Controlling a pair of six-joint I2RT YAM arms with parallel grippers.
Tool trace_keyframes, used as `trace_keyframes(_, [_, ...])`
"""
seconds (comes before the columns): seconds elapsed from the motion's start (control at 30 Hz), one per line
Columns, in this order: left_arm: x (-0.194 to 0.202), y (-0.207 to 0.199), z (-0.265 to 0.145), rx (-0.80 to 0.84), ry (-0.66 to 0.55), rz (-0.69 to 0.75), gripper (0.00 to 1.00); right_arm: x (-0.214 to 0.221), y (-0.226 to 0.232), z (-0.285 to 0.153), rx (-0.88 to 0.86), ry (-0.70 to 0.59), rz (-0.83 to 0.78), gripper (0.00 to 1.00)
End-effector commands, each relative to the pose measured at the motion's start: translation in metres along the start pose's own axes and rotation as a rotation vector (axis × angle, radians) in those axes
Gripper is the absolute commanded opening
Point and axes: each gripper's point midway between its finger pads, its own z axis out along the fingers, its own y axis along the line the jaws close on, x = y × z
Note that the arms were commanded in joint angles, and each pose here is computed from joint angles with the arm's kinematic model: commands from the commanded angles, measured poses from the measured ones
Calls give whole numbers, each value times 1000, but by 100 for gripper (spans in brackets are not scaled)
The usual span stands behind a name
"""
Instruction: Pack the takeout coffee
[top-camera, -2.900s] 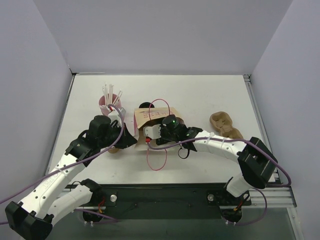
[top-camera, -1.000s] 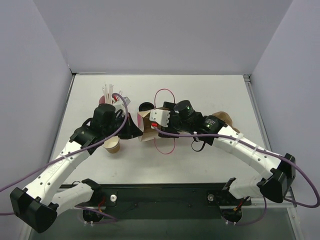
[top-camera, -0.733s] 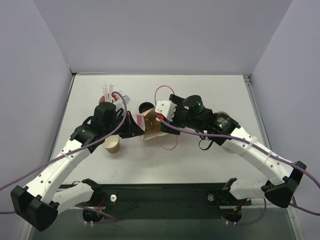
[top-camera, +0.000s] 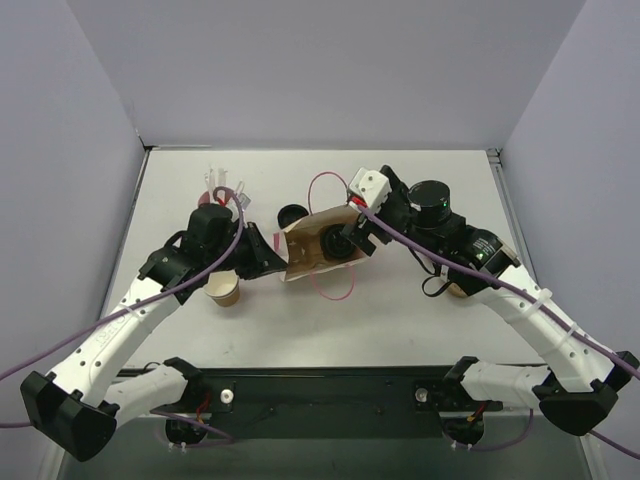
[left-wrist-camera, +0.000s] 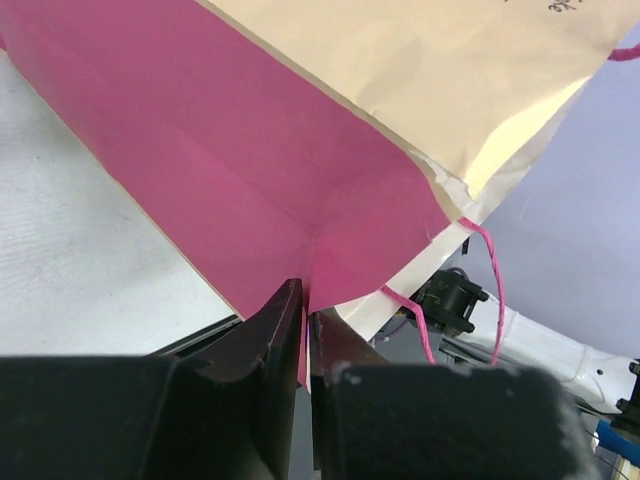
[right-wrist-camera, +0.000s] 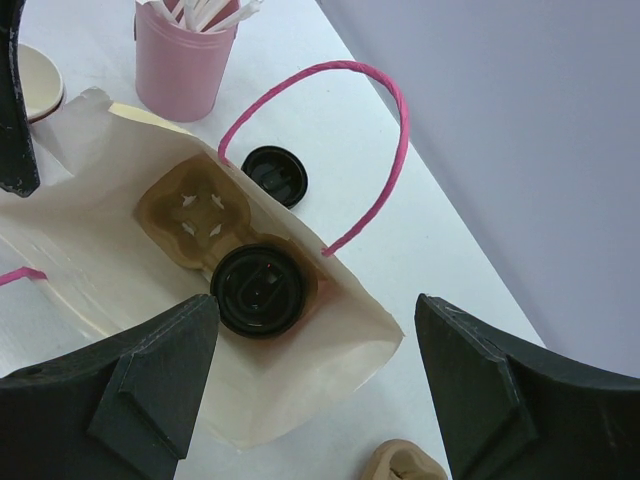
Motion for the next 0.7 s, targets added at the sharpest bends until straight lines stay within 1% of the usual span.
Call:
trace_keyframes(0.0, [-25, -19, -11, 13, -86, 2, 17, -11, -16, -6, 84, -48, 57, 81])
trace_keyframes(0.1, [-31, -24, -10, 13, -97, -3, 17, -8, -37, -10, 201, -9, 170, 80])
trace_keyframes(0.13, [-32, -25, -9, 12, -101, -3, 17, -4, -40, -8, 221, 11, 234, 80])
trace_keyframes(0.17, [-34, -25, -9, 11, -107, -3, 17, 0, -47, -9, 265, 40, 255, 80])
trace_keyframes(0.27, [-43, -33, -10, 20, -136, 8, 18, 11, -52, -8, 303, 108, 323, 80])
trace_keyframes(0.3, [-45, -33, -9, 16, -139, 9, 19, 10, -53, -8, 306, 106, 342, 80])
trace_keyframes(0.43, [-52, -34, -6, -14, -141, 22, 26, 16, -59, -3, 330, 128, 397, 80])
trace_keyframes(0.47, [-54, -33, -6, -22, -147, 24, 30, 18, -59, -1, 334, 137, 426, 80])
trace_keyframes(0.67, [-65, -28, -18, -71, -216, 58, 44, 28, -62, 6, 340, 173, 480, 79])
